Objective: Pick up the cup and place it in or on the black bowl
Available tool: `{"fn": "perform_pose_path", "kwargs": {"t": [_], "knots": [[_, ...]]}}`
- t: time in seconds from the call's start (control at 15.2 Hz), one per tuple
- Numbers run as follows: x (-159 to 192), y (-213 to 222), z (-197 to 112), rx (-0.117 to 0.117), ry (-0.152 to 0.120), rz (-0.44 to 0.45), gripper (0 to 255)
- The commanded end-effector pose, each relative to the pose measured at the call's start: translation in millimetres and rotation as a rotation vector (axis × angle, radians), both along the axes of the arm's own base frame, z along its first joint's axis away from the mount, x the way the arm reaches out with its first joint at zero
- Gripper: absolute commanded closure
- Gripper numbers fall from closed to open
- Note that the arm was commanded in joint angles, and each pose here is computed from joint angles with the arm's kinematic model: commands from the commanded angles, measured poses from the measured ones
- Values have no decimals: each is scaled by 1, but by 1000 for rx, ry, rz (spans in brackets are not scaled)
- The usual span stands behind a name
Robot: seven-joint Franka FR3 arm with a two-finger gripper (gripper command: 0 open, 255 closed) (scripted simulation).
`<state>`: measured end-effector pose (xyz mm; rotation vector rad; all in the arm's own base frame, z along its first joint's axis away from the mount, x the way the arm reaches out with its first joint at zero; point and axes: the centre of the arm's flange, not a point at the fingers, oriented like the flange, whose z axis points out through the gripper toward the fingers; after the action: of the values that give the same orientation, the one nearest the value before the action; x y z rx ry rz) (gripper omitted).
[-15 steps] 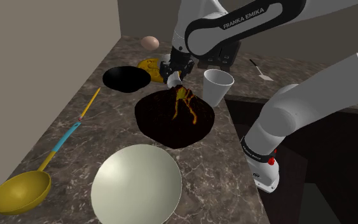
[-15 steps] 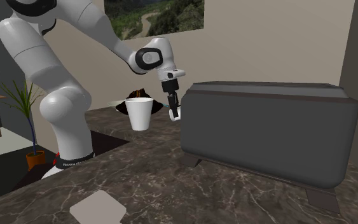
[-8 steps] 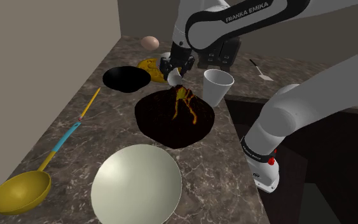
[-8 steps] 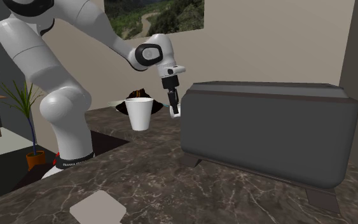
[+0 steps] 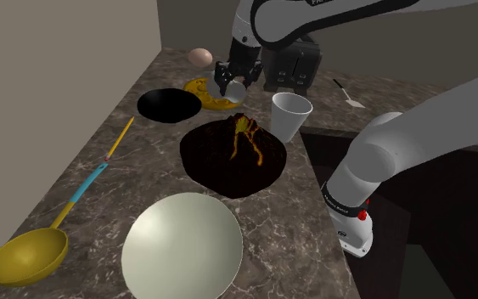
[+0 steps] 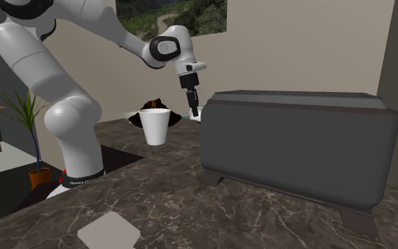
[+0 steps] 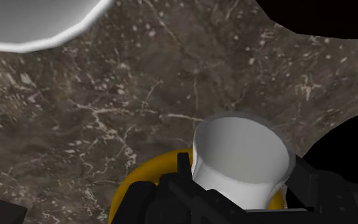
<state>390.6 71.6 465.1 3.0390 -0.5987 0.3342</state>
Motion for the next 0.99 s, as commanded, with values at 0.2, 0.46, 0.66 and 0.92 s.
{"fn": "perform_pose_path", "kwargs": {"t": [0.2,0.46,0.66,0.92], "knots": [[0,0,26,0,0,0,255],[0,0,48,0,0,0,255],[0,0,63,0,0,0,255],[29,44,61,0,0,0,255]]}}
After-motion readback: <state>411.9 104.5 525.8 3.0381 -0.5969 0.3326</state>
